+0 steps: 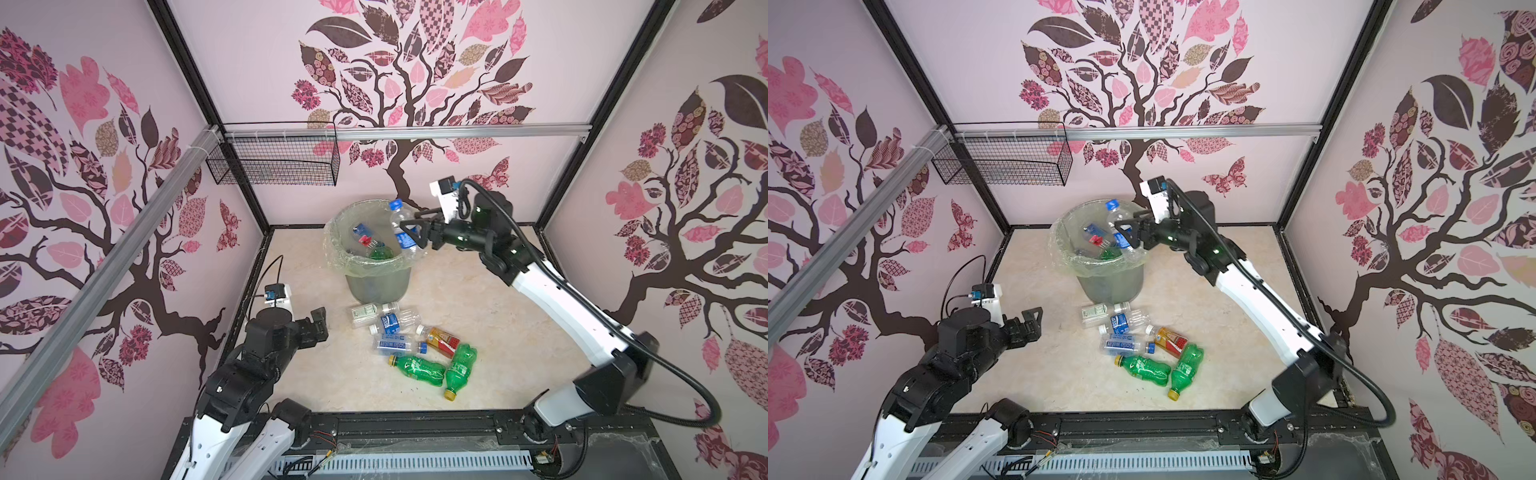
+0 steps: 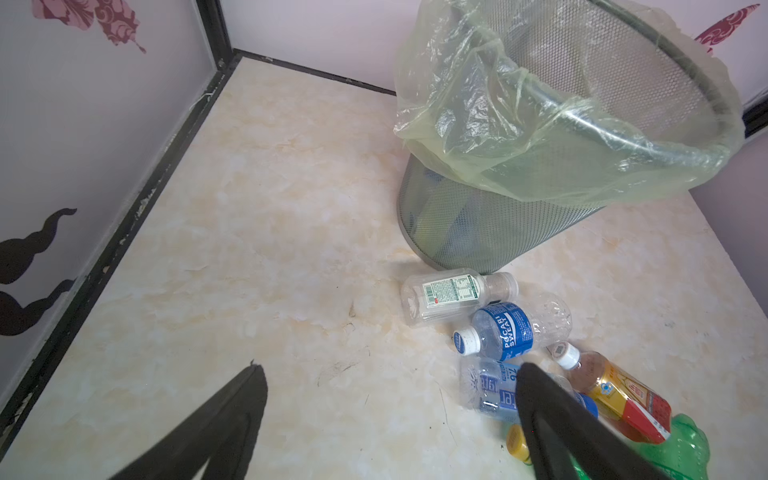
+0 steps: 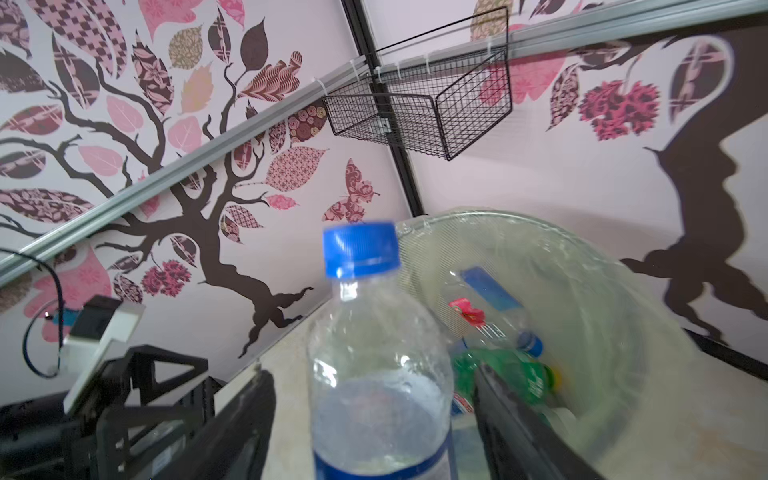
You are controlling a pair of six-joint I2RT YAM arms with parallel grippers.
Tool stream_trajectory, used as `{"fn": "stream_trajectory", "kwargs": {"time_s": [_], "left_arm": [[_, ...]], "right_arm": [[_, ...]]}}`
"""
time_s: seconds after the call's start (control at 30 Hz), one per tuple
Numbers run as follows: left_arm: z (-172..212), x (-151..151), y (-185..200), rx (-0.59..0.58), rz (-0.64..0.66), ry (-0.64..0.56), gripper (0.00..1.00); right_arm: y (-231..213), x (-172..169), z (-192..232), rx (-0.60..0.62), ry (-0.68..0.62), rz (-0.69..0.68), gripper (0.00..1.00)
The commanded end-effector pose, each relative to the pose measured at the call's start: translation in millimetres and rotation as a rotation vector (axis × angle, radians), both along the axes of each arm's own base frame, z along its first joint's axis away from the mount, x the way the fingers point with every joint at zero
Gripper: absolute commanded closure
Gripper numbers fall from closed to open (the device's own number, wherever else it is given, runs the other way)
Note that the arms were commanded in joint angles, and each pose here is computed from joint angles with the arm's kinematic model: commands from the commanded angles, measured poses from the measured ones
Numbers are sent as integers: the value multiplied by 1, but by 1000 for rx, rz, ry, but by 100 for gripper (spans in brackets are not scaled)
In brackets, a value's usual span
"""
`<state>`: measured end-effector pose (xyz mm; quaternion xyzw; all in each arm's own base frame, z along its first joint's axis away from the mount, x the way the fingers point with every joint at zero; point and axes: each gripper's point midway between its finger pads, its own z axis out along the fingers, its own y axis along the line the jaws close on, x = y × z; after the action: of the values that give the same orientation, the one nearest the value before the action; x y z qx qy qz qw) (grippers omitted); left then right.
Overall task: Throw the plastic bottles in the bin
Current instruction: 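Release the water bottle into the bin and pull the right gripper back, then lower the right gripper onto the yellow-red tea bottle and close it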
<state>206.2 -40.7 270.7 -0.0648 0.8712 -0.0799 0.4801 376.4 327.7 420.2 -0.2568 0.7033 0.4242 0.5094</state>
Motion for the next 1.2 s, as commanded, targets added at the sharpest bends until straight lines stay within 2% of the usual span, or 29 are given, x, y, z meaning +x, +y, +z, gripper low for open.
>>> {"fn": "stream_trajectory", "kwargs": {"time_s": [0.0,0.27,0.47,0.57,0.73,0.93,1.17], "left_arm": [[7,-1,-8,-37,-41,-10,3],[-14,9,-28,-47,-118,59,3],[-20,18,-47,-82,-176,93,4],[-21,20,-48,-87,-182,91,4],[-26,21,-50,-84,-188,99,4],[-31,19,-50,-80,-196,101,4],[-35,16,-48,-49,-207,104,4]], "right_arm": [[9,10,-28,-55,89,18,16],[-38,-23,-34,-147,20,-89,6],[-88,-50,-50,-195,55,-210,4],[-111,-59,-73,-252,129,-296,4],[-133,-74,-128,-350,267,-360,5],[-129,-98,-213,-496,514,-257,10],[-126,-119,-260,-490,660,-212,12]]}}
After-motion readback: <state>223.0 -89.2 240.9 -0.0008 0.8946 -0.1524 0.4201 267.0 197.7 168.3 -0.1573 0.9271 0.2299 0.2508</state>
